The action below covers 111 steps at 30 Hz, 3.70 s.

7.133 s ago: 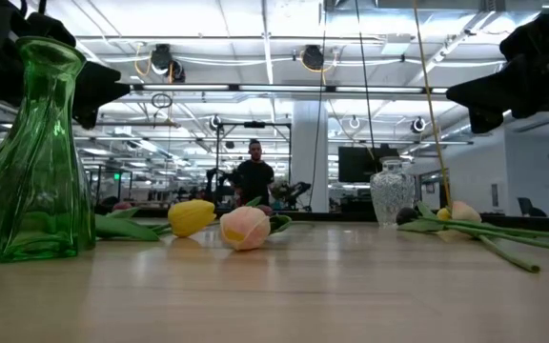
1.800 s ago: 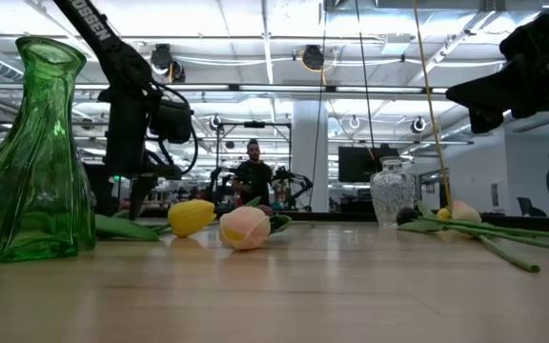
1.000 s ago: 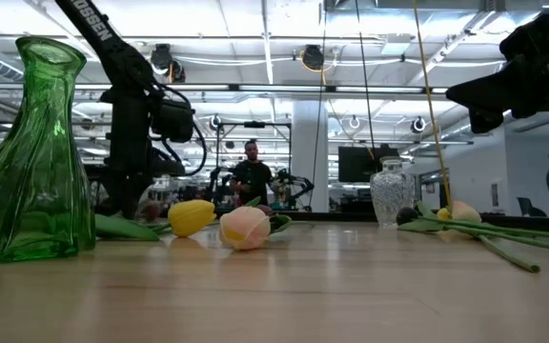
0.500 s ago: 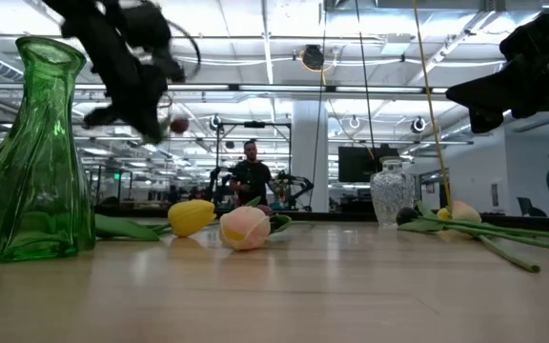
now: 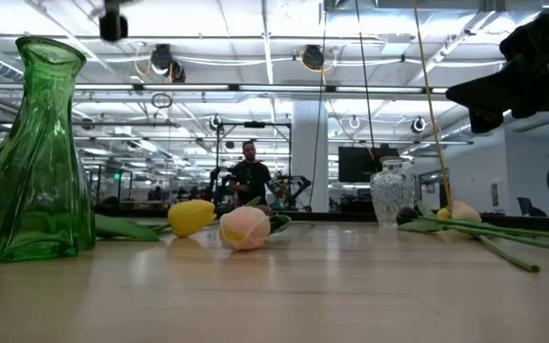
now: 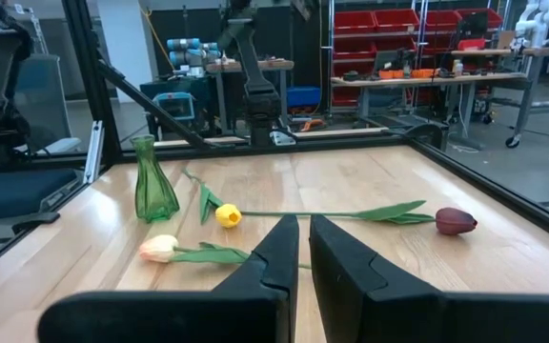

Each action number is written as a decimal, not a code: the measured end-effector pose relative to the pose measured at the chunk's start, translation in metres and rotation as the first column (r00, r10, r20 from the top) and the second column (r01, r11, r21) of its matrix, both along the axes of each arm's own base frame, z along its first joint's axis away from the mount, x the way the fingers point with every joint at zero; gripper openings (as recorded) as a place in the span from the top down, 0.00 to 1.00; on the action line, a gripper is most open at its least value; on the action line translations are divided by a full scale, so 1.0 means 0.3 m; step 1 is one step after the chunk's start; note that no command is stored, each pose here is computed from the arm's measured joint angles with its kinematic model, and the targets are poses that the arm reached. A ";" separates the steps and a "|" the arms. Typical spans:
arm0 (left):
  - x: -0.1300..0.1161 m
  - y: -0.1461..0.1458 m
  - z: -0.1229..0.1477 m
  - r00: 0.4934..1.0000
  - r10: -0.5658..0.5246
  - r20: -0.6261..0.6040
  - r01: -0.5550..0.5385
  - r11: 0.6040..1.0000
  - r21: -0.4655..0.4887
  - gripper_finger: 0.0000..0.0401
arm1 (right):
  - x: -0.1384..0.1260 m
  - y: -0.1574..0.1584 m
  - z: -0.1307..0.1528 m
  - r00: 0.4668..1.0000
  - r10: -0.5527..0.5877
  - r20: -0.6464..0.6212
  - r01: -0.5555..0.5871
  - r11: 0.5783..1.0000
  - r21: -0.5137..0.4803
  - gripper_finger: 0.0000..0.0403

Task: Sort flowers into vase by color
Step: Put the left dark red flower into the green vase

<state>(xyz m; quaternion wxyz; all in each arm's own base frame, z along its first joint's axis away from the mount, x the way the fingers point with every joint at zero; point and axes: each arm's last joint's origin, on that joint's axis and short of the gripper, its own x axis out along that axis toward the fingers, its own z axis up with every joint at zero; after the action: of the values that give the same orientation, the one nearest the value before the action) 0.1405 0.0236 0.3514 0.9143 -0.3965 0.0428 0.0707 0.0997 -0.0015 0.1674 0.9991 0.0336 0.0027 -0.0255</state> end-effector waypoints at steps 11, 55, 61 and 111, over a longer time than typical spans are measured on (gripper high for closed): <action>0.052 -0.234 0.049 0.989 -0.008 0.147 -0.036 0.955 0.293 0.99 | 0.000 0.000 0.000 1.000 0.000 0.001 0.000 1.000 0.000 0.94; 0.024 -0.572 -0.016 0.974 -0.224 0.039 0.138 0.719 0.681 0.99 | 0.000 0.000 0.000 1.000 0.000 0.000 0.000 1.000 0.000 0.94; 0.038 -0.589 -0.035 0.974 -0.224 0.016 0.152 0.707 0.691 0.99 | 0.000 0.000 0.000 1.000 0.000 0.001 0.000 1.000 0.000 0.94; 0.037 -0.622 -0.331 0.993 -0.109 -0.037 0.109 0.787 0.607 0.86 | 0.000 0.000 0.000 1.000 0.000 0.000 0.000 1.000 0.000 0.94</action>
<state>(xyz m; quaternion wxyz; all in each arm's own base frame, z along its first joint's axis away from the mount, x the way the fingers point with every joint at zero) 0.1517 -0.1631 0.2520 0.9957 -0.0789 0.0406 0.0279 0.0998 -0.0015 0.1673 0.9991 0.0334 0.0026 -0.0255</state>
